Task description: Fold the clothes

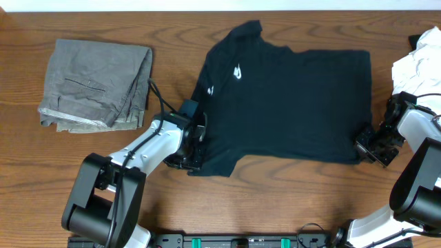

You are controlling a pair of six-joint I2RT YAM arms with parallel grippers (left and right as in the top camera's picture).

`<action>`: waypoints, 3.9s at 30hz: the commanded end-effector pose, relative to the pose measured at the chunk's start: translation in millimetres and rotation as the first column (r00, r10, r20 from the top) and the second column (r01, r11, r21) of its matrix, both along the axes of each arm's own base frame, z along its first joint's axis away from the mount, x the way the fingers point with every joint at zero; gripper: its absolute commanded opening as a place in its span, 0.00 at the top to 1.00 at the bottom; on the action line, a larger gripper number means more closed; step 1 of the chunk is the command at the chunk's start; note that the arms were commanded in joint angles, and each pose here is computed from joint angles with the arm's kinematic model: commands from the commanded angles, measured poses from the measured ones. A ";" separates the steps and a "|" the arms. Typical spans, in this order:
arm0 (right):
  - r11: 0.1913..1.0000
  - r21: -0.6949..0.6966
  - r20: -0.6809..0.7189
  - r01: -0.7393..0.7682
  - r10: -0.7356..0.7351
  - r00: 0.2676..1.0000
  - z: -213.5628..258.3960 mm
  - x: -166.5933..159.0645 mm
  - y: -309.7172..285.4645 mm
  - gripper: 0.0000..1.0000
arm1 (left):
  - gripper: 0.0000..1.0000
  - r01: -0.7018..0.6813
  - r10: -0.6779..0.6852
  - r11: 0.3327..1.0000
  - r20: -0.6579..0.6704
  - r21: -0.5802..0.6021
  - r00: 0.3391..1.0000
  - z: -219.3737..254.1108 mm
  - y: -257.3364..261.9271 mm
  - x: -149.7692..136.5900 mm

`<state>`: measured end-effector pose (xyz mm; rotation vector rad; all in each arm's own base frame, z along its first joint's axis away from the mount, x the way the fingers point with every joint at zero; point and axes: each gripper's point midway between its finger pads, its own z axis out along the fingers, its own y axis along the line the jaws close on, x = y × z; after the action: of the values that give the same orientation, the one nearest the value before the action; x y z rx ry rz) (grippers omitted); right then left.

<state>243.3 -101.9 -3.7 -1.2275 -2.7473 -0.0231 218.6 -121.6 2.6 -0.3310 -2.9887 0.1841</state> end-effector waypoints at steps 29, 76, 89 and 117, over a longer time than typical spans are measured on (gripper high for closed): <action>0.998 -0.044 0.255 -0.035 0.045 0.966 91.8 67.3 -6.6 0.99 | 0.94 -0.163 0.223 0.968 0.365 -0.189 0.904 139.9 -19.9 100.5; 0.949 -0.314 0.610 -0.007 0.207 0.765 31.4 165.9 -30.7 0.53 | 0.73 -0.059 0.250 0.952 0.649 -0.301 0.719 69.9 -68.2 251.1; 0.926 -0.300 0.584 -0.227 0.367 0.724 113.6 182.7 -9.5 0.45 | 0.43 0.019 0.227 0.953 0.755 -0.302 0.616 169.9 -56.9 242.1; 0.908 -0.357 0.344 -0.220 0.347 0.873 3.6 101.2 -23.6 0.98 | 0.86 -0.087 0.129 0.989 0.416 -0.120 0.900 -2.3 -37.8 186.9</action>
<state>355.2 -123.3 8.0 -0.9514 -3.4057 0.1613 409.6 -165.7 9.2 -0.2476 -3.4622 0.3504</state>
